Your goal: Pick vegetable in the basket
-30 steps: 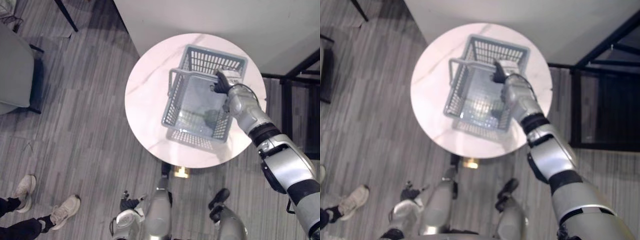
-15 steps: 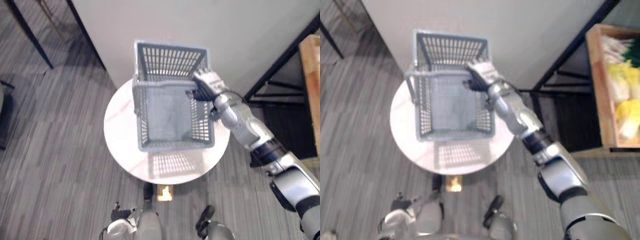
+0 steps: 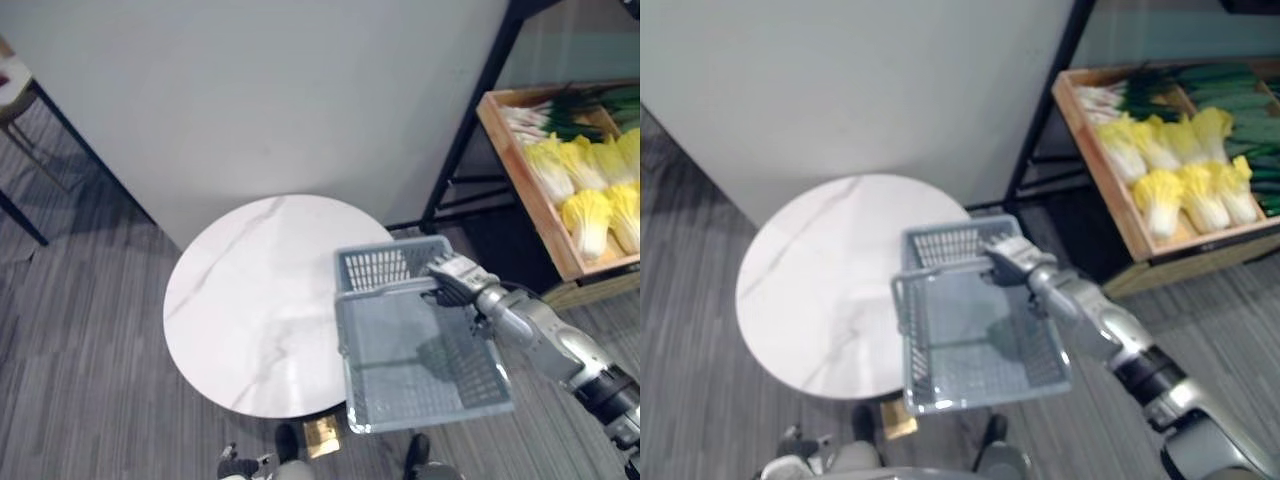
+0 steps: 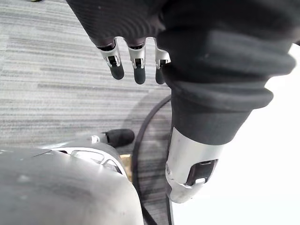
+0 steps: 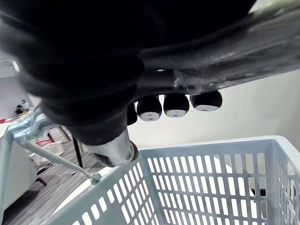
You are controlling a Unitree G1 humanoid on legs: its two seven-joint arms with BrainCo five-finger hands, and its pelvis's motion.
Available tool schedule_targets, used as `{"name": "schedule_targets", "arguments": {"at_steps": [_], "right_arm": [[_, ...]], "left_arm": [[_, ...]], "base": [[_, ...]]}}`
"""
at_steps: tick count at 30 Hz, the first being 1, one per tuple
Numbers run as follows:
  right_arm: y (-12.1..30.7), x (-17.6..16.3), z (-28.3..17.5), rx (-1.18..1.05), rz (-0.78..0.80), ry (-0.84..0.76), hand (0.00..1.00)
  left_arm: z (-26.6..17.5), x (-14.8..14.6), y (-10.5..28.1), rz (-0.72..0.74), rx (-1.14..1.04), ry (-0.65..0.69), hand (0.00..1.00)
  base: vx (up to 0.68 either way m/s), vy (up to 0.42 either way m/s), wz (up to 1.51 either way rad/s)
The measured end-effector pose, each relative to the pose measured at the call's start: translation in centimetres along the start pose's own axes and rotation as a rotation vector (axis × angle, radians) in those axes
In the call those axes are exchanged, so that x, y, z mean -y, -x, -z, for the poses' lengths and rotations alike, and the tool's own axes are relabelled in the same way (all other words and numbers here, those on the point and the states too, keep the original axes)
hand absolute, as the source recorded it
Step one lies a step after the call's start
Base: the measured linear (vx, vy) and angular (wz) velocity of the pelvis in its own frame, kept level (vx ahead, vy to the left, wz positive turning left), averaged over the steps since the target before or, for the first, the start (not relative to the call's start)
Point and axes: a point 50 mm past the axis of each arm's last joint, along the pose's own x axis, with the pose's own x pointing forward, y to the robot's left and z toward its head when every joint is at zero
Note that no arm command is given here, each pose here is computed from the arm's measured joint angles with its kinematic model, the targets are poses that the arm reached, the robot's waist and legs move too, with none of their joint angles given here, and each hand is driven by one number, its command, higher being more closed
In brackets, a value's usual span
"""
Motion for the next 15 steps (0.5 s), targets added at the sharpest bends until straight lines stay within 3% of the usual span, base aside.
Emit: {"name": "schedule_targets", "arguments": {"at_steps": [8, 15], "right_arm": [[4.8, -3.6, 2.9, -0.187, -0.066, 0.012, 1.0], [11.0, -6.6, 6.8, -0.485, -0.084, -0.003, 1.0]], "left_arm": [[0.4, 1.0, 0.3, 0.049, -0.002, -0.041, 0.0], [2.1, 0.7, 0.8, 0.045, -0.043, -0.052, 0.0]], "base": [[0.0, 0.009, -0.09], [-0.01, 0.005, -0.13]]}}
